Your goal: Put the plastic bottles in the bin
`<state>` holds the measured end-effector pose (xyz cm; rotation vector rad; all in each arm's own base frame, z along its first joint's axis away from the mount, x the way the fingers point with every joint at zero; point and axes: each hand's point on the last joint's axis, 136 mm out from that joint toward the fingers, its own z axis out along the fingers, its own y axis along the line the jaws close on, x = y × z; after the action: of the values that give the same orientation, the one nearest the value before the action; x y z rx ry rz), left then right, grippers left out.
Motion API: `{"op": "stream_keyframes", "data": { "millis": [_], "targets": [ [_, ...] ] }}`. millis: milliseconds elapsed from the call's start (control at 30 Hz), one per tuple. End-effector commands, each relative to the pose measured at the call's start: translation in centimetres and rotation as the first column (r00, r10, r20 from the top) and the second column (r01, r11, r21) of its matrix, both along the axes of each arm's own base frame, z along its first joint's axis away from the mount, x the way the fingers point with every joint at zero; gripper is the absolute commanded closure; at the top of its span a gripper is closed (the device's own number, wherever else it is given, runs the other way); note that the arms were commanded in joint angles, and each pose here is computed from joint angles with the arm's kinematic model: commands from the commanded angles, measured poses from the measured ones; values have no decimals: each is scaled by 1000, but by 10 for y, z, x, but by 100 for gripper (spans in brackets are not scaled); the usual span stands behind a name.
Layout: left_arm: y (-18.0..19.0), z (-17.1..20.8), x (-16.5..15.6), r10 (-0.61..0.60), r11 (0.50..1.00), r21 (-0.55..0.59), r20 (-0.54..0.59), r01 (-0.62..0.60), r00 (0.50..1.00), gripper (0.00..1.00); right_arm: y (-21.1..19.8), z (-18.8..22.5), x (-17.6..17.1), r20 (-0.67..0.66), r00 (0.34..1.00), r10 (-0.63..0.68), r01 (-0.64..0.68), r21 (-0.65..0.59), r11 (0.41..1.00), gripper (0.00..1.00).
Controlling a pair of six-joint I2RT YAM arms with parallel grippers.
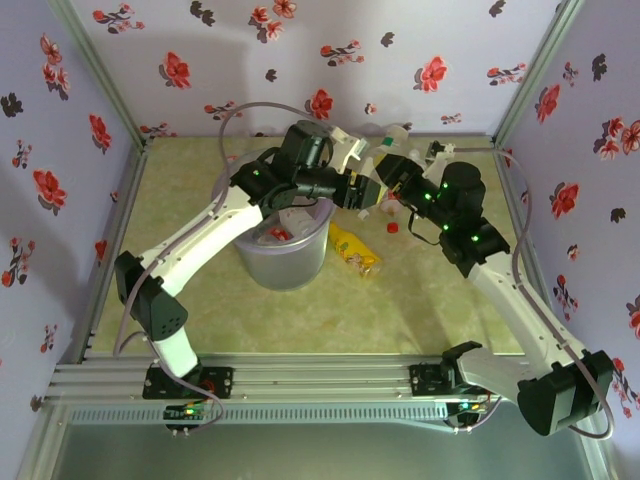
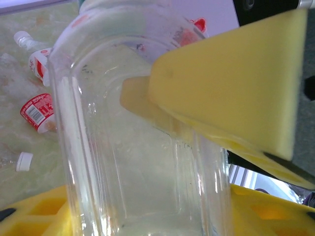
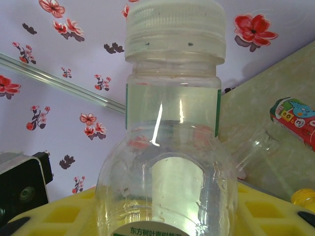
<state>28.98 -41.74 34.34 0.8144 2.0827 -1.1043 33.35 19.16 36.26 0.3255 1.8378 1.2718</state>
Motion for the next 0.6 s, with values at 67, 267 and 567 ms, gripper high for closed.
{"op": "stream_keyframes", "data": {
  "millis": [67, 267, 567],
  "targets": [
    [-7, 11, -2, -24, 999, -29, 19, 24, 1000, 48, -1, 19, -12, 42, 998, 40, -41, 16, 999, 28],
    [-9, 15, 5, -12, 999, -48, 38, 14, 999, 51, -26, 18, -17, 24, 1000, -12, 12, -31, 999, 3],
    [5, 44, 13, 16, 996, -90, 95, -8, 995, 54, -102, -16, -30, -92, 971, -222, 201, -196, 960, 1]
  ]
}}
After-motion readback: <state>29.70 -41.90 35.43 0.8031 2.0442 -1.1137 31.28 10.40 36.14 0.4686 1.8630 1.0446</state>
